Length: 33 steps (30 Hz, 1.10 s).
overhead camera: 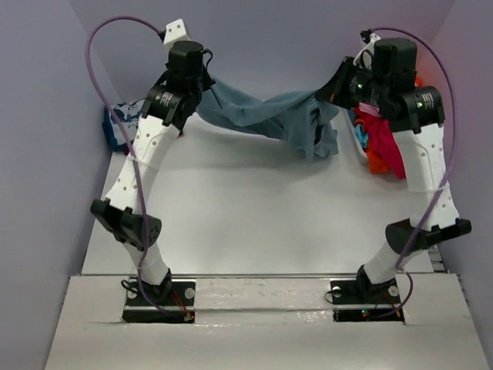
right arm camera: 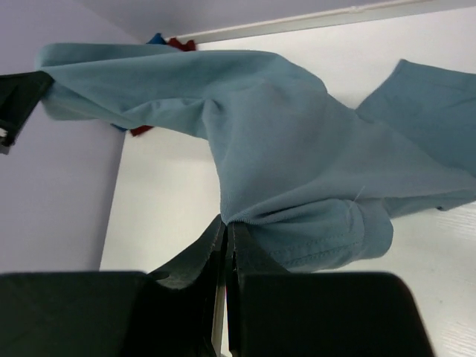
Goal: Fold and stack the t-shirts
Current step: Flatten out the tshirt
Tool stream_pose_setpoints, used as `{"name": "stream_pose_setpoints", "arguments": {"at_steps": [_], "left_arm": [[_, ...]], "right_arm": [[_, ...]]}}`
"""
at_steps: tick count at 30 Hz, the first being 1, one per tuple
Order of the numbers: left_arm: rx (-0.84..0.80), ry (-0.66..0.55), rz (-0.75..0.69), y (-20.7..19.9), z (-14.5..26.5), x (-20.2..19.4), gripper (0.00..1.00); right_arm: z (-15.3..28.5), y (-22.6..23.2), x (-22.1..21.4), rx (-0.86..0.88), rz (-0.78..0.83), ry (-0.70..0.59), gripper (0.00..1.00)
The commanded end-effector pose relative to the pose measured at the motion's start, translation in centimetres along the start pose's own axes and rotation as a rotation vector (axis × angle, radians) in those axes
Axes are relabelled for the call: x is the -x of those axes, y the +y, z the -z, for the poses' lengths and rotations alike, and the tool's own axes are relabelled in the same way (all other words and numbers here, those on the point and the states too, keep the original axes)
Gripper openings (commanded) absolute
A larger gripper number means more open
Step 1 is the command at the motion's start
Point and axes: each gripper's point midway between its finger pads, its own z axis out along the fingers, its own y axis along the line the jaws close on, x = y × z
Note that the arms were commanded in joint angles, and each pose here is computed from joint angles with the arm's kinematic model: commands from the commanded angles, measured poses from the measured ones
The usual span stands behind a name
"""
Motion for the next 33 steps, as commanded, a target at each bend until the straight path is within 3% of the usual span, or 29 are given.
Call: {"name": "stream_pose_setpoints", "arguments": {"at_steps": [1,7,9,11,12,13,16,17,19,22,25,33], "left_arm": [[-0.032,-0.063,0.028,0.4,5.2,2.5,0.06],[-0.001,0.188,0.028,4.4,8.3,-6.7,0.06],[0.001,0.218,0.028,4.8,8.7,-7.7,0.06],[0.001,0.305,0.021,5.7,9.6,-10.4,0.08],[0.007,0.357,0.017,6.3,10.3,-11.8,0.13],[0.009,0.359,0.016,6.6,10.5,-12.0,0.20],[0.038,0.334,0.019,8.3,12.3,-11.6,0.60],[0.053,0.289,0.036,9.0,13.4,-10.1,0.73],[0.054,0.245,0.049,9.3,14.4,-8.7,0.84],[0.054,0.177,0.063,9.2,14.9,-6.3,0.84],[0.059,0.200,0.015,8.4,12.9,-7.0,0.84],[0.045,0.439,-0.075,5.9,3.7,-16.4,0.82]], "right_arm": [[4.5,2.6,-0.7,0.078,0.027,-0.037,0.07],[6.9,0.3,-8.3,0.042,-0.080,0.151,0.07],[6.9,-0.2,-9.9,0.032,-0.105,0.203,0.07],[7.1,-0.4,-12.2,0.041,-0.136,0.296,0.17],[7.4,-0.4,-13.8,0.063,-0.153,0.356,0.29],[7.5,-0.6,-14.3,0.057,-0.157,0.366,0.32],[8.5,-1.6,-15.4,0.021,-0.163,0.363,0.49],[9.6,-1.8,-15.6,0.007,-0.150,0.362,0.52],[10.4,-1.9,-15.6,-0.002,-0.138,0.348,0.53],[10.2,-2.1,-15.1,-0.019,-0.154,0.313,0.55],[7.8,-3.0,-15.4,-0.048,-0.166,0.340,0.55],[-0.9,-5.9,-15.8,-0.109,-0.170,0.370,0.47]]}}
